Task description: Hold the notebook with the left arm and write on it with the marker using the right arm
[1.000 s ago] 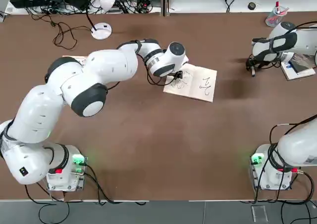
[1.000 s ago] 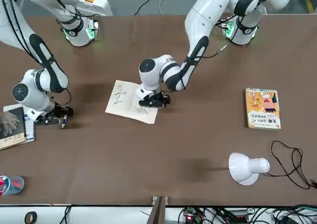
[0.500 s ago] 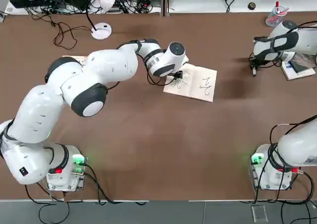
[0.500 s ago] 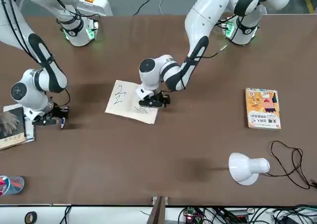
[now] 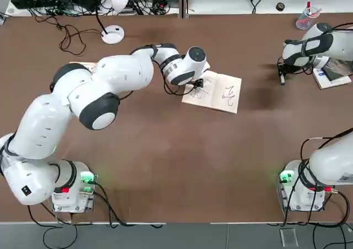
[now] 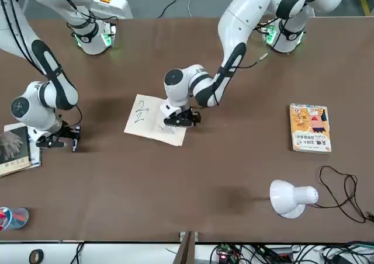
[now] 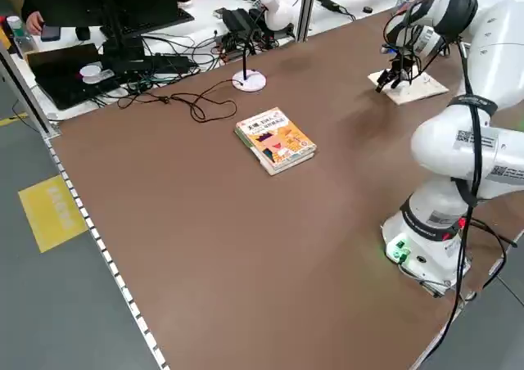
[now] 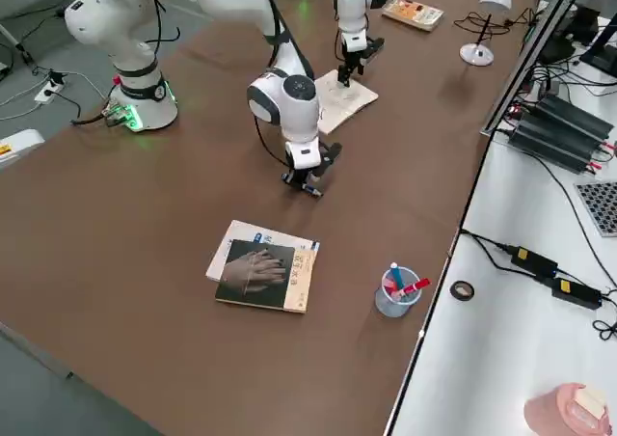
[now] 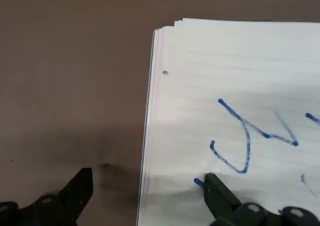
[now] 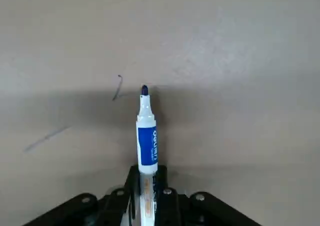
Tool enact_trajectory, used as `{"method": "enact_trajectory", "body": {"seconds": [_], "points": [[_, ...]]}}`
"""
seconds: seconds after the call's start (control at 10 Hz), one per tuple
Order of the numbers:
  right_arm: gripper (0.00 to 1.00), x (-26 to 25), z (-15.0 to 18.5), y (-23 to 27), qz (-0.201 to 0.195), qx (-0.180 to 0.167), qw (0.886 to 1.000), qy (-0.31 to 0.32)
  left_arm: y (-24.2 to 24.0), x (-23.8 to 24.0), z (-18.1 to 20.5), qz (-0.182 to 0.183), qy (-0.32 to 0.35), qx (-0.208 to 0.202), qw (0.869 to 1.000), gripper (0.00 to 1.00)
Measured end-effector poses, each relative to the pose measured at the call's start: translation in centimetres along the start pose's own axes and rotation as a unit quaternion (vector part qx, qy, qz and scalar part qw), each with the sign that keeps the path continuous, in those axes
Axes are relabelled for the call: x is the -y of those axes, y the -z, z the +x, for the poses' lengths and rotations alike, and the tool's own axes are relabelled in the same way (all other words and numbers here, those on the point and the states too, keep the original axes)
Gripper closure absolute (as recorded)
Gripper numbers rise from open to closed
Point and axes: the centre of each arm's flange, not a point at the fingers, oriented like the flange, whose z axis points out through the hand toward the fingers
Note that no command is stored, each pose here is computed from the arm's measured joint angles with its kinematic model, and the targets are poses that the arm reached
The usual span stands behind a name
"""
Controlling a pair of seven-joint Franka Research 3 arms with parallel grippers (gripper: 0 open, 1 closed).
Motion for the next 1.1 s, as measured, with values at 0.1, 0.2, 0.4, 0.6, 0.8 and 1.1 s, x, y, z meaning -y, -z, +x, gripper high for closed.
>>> {"method": "enact_trajectory", "body": {"seconds": [0.1,0.2,0.4,0.6,0.8,1.1], "points": [[0.83,1.4,-0.1,-0.1,0.018,0.015,0.999,-0.033,0.0,0.0,0.0,0.0,0.0,0.0,1.0,0.0],[0.83,3.5,-0.2,0.0,0.037,0.036,0.996,-0.067,0.0,0.0,0.0,0.0,0.0,0.0,1.0,0.0],[0.83,8.6,-0.1,1.2,0.078,0.074,0.985,-0.133,0.0,0.0,0.0,0.0,0.0,0.0,1.0,0.0],[0.83,12.7,0.0,3.4,0.133,0.114,0.967,-0.187,0.0,0.0,0.0,0.0,0.0,0.0,1.0,0.0],[0.83,14.9,0.0,5.6,0.189,0.161,0.94,-0.234,0.0,0.0,0.0,0.0,0.0,0.0,1.0,0.0],[0.83,16.4,-0.7,7.5,0.245,0.231,0.89,-0.307,0.0,0.0,0.0,0.0,0.0,0.0,1.0,0.0]]}}
